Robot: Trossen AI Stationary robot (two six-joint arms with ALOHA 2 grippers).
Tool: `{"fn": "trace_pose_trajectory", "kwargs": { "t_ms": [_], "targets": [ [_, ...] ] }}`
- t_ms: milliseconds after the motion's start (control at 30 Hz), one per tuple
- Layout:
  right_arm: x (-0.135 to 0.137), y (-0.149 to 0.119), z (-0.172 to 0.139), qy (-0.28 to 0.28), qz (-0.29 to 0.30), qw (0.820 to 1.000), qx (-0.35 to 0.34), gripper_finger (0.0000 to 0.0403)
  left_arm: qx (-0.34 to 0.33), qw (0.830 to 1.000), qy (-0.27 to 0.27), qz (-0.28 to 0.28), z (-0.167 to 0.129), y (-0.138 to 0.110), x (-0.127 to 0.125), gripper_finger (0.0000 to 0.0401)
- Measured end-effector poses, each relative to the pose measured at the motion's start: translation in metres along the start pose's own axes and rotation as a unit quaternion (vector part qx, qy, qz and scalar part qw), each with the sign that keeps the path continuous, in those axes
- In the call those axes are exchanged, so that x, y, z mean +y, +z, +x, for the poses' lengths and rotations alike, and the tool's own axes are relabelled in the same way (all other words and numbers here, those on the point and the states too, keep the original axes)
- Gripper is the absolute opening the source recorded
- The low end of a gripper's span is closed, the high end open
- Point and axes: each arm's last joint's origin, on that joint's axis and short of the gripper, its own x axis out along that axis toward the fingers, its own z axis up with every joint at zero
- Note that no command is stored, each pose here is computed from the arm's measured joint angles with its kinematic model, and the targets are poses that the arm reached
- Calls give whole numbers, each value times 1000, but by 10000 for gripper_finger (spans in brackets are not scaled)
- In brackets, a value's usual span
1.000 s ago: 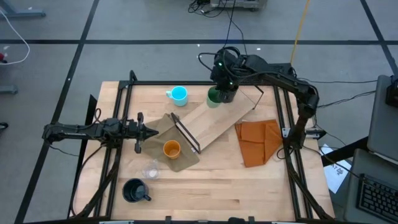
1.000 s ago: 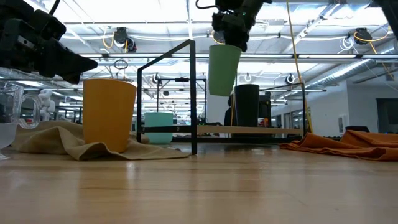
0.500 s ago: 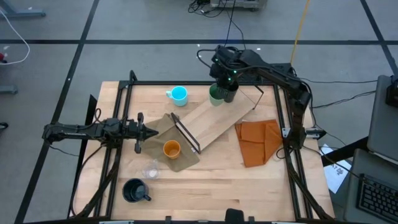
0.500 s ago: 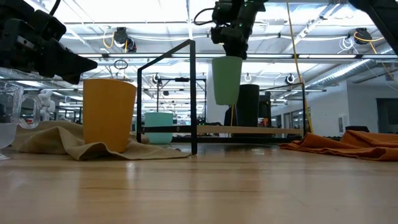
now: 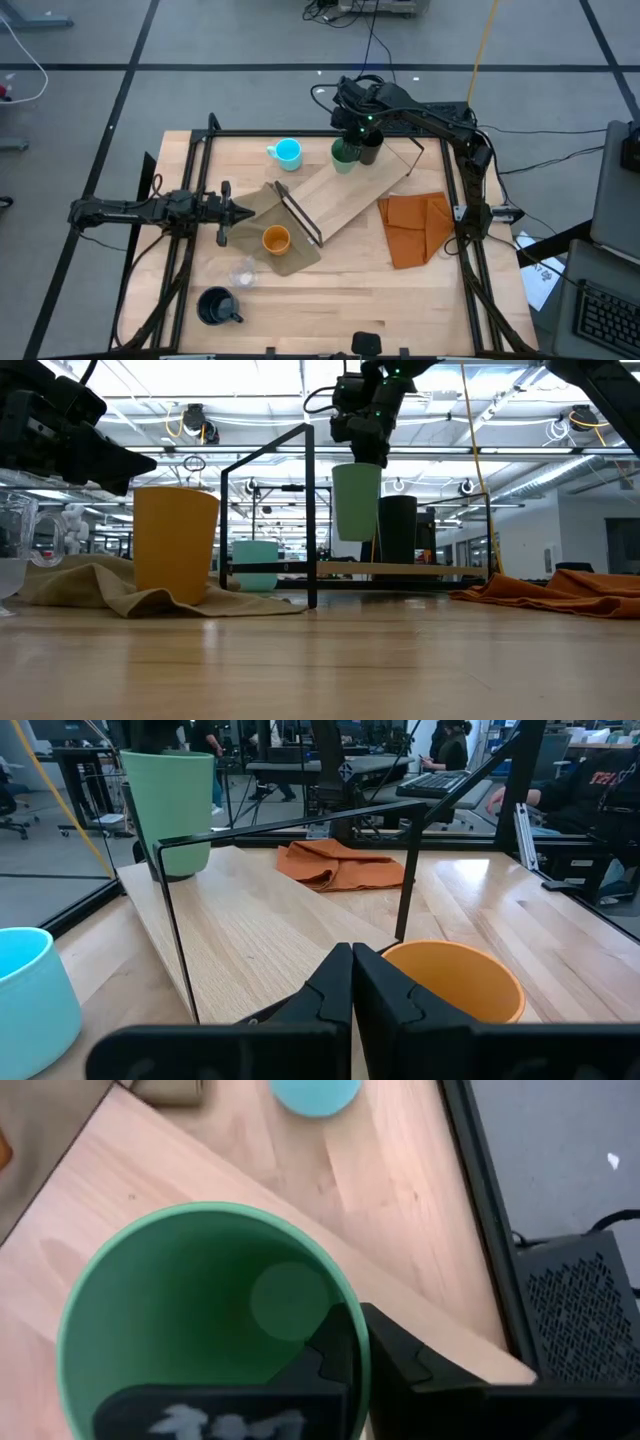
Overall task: Stack small to large cups/mugs on shelf
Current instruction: Put the green cup on the shelf
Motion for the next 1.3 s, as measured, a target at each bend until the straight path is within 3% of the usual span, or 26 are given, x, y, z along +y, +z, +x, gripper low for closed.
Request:
{"fn": "trace_pose_trajectory", "kwargs": {
  "t_ms": [433,733,1300],
  "targets": [
    [-1,3,6,9,-1,1000,-8,0,0,1000,0,1,0,0,0,10],
    [-1,4,30,18,-4,1000,25,0,1,1000,-1,1,0,0,0,10],
    [-2,5,30,17,-13,1000,19,0,1,1000,-3,-9,0,0,0,10]
  ]
}}
